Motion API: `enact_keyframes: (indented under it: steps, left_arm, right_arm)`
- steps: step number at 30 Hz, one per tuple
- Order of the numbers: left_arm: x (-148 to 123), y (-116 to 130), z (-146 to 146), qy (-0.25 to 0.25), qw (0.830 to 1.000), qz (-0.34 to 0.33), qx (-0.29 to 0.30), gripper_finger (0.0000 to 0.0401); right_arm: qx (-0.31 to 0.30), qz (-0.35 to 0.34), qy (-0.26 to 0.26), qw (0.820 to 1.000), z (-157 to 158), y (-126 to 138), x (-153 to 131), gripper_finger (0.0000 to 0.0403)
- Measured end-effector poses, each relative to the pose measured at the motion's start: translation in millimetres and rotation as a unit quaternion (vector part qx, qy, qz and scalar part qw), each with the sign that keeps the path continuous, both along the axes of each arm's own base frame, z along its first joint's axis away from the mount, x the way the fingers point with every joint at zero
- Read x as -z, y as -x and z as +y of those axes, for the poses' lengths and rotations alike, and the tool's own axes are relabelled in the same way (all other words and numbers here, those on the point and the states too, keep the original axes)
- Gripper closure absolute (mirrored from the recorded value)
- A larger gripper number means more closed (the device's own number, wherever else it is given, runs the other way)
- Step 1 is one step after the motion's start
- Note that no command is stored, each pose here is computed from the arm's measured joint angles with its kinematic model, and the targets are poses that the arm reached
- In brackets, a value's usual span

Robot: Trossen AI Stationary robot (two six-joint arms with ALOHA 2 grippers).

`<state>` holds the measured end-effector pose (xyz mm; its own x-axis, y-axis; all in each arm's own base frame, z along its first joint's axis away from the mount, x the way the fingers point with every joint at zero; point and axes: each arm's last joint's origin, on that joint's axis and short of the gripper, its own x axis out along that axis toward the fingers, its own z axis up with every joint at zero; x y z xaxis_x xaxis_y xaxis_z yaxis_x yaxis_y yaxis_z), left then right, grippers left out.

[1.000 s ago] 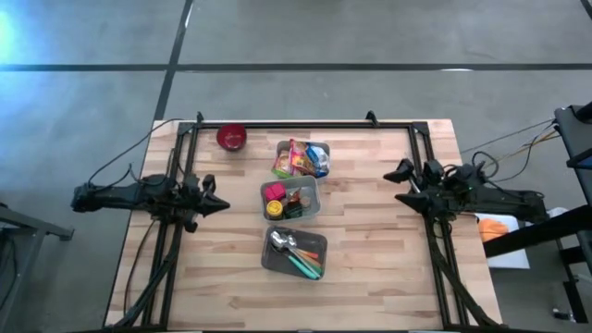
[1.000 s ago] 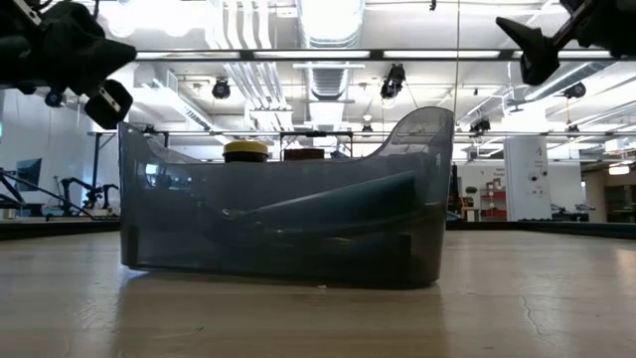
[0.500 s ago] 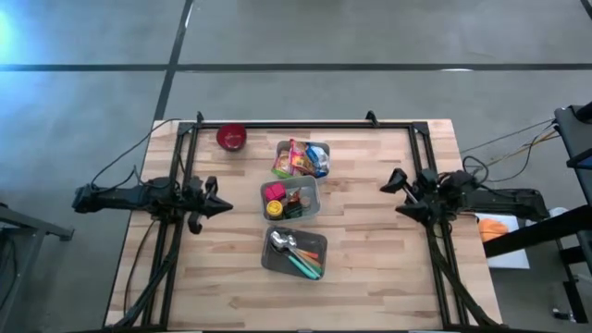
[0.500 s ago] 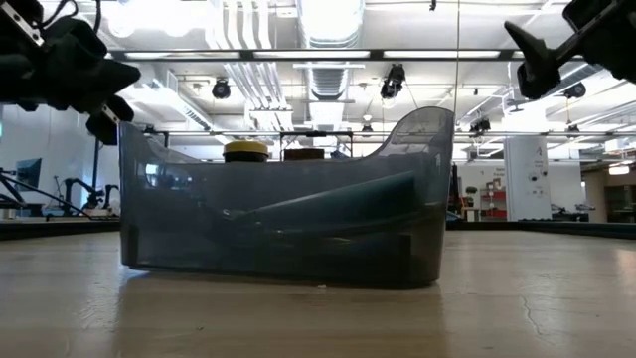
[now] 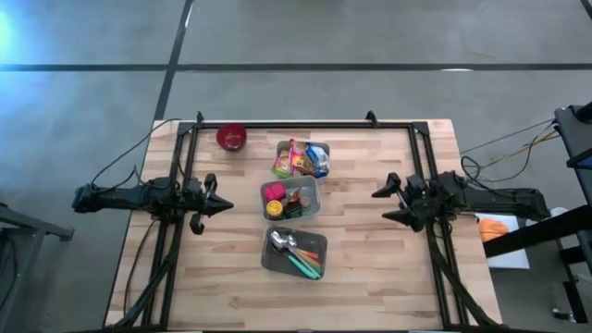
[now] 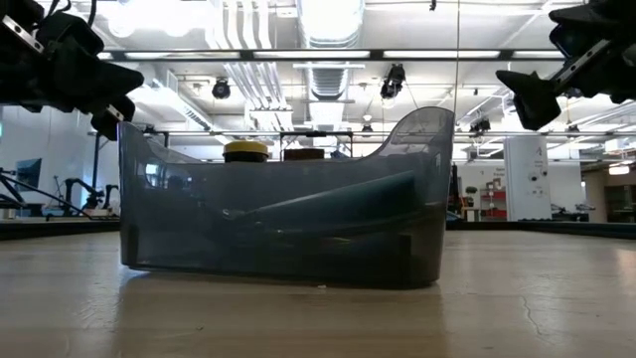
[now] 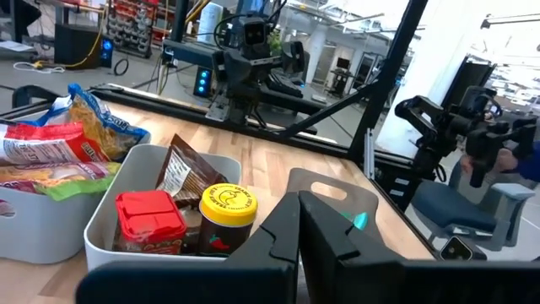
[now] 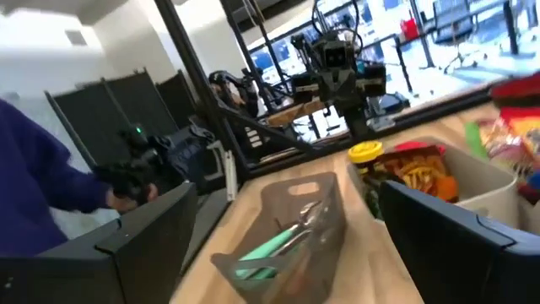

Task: Pick & Place Food Item
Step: Return to Home Position

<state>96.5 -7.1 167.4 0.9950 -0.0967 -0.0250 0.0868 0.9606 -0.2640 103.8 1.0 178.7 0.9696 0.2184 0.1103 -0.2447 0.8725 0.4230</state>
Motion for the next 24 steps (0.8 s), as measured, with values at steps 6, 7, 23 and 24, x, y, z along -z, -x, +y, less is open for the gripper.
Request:
enact_keyframes:
  steps: [6,7,23,24]
  left_arm:
    - [0.1,0.0,0.0,-0.001,1.000,0.000,0.000,0.0391]
    - [0.1,0.0,0.0,-0.001,1.000,0.000,0.000,0.0391]
    - [0.1,0.0,0.0,-0.003,1.000,0.001,0.000,0.0391]
    - [0.2,0.0,0.0,-0.003,1.000,0.001,0.000,0.0391]
  right_arm:
    - [0.008,-0.015,0.065,0.998,0.0,0.0,0.0,0.0039]
    - [0.008,-0.016,0.068,0.998,0.0,0.0,0.0,0.0039]
    - [0.008,-0.014,0.064,0.998,0.0,0.0,0.1,0.0039]
    - [0.008,-0.014,0.064,0.998,0.0,0.0,0.1,0.0039]
